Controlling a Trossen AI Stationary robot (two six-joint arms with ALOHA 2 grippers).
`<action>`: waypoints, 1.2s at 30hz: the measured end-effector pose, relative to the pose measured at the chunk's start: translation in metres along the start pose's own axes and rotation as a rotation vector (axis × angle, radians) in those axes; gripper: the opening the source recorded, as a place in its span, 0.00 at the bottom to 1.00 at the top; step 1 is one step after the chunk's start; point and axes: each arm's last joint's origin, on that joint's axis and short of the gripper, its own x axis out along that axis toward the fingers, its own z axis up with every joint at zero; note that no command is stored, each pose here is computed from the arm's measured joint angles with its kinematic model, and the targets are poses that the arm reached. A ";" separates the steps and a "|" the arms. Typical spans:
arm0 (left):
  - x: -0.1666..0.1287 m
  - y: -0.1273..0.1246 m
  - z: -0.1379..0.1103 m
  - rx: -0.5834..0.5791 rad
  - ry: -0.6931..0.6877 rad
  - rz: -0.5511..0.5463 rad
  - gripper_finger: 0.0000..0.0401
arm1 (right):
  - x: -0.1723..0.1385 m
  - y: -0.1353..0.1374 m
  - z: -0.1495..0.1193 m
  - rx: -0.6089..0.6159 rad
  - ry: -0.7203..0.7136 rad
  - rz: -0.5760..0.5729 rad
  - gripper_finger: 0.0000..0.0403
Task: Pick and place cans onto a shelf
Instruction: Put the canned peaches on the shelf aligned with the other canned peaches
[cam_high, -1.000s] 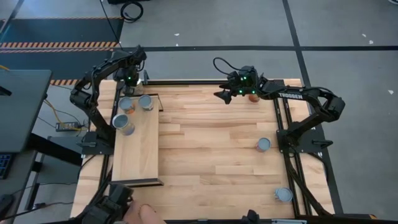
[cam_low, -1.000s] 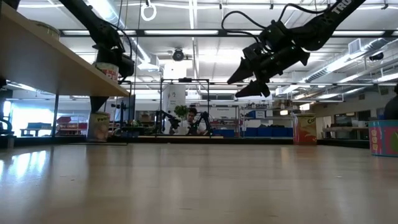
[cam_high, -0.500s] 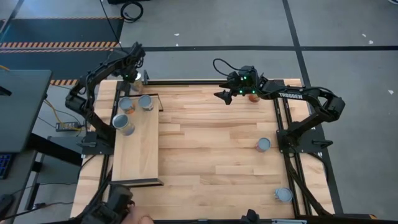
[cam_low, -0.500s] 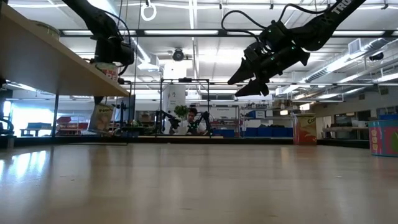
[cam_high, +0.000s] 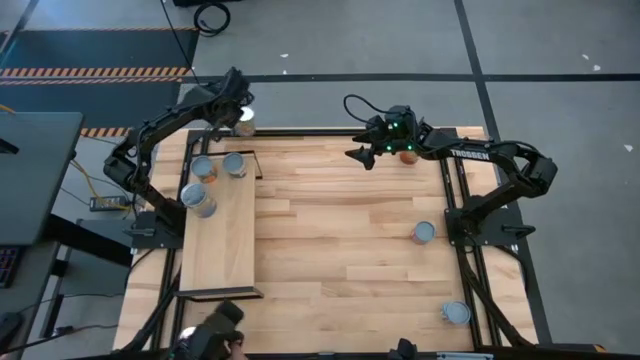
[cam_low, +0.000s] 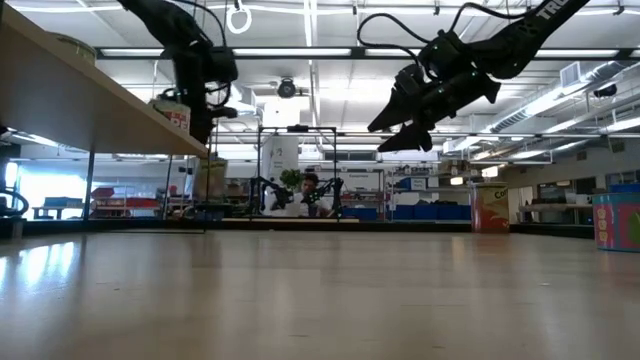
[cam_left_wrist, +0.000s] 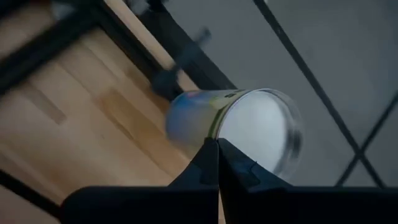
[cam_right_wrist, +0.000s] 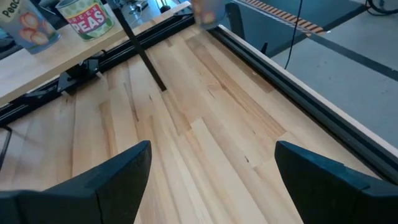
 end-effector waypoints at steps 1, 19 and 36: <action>-0.002 -0.002 -0.005 0.023 0.006 -0.015 0.00 | -0.002 0.001 0.001 -0.004 0.000 0.000 0.87; -0.053 -0.026 -0.122 0.294 0.154 -0.410 0.00 | -0.028 0.011 0.012 -0.073 -0.054 -0.071 0.87; -0.108 -0.001 -0.208 0.745 0.285 -0.668 0.00 | -0.070 0.072 0.005 -0.151 0.025 0.051 0.87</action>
